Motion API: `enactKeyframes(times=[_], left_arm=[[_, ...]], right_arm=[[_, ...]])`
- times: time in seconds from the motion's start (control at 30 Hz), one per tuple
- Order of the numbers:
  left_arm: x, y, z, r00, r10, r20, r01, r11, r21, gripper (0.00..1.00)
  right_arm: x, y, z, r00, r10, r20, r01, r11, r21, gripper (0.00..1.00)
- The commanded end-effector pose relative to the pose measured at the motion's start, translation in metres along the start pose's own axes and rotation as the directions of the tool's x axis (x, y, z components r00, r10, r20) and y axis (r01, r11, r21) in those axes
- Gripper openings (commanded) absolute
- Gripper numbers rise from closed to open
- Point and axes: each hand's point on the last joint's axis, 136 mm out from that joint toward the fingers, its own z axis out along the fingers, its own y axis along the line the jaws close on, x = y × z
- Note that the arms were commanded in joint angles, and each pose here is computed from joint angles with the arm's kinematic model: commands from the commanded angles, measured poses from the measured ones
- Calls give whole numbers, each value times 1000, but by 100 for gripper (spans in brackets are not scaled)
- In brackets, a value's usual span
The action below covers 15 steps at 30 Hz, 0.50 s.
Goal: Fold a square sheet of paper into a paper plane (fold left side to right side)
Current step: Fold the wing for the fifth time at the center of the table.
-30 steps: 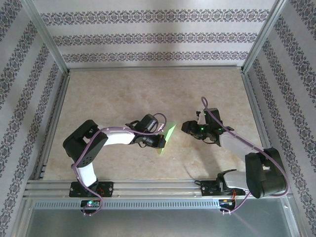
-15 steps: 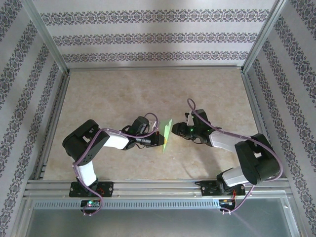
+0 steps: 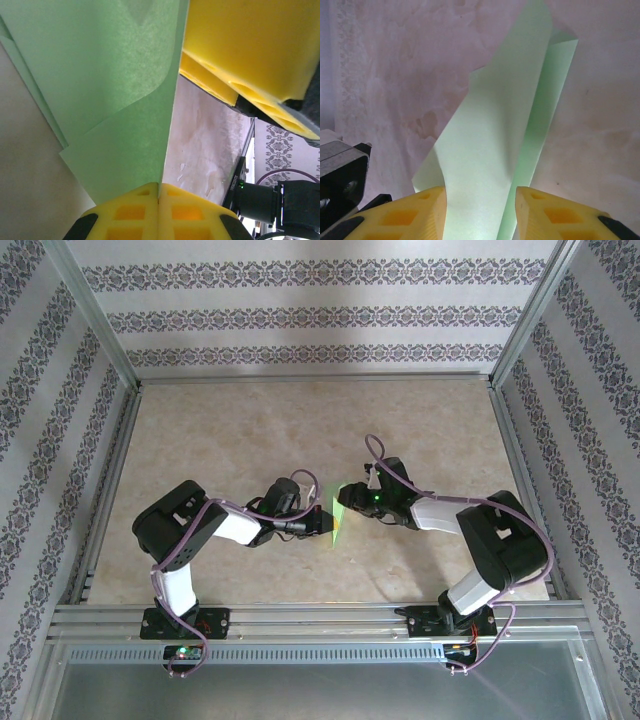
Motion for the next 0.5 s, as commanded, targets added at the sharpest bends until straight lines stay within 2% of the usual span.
enactKeyframes(times=[0.0,0.47], left_arm=[[-6,-1,-1,1000,-10,20,9,999,33,0],[-8,3,1,999,-38,31,36,998,44,0]], right_arm=[[-11,8,5,999,-13,31,13,1000,-10,41],[-11,3,18,1000,-9,11,8,1000,12,41]])
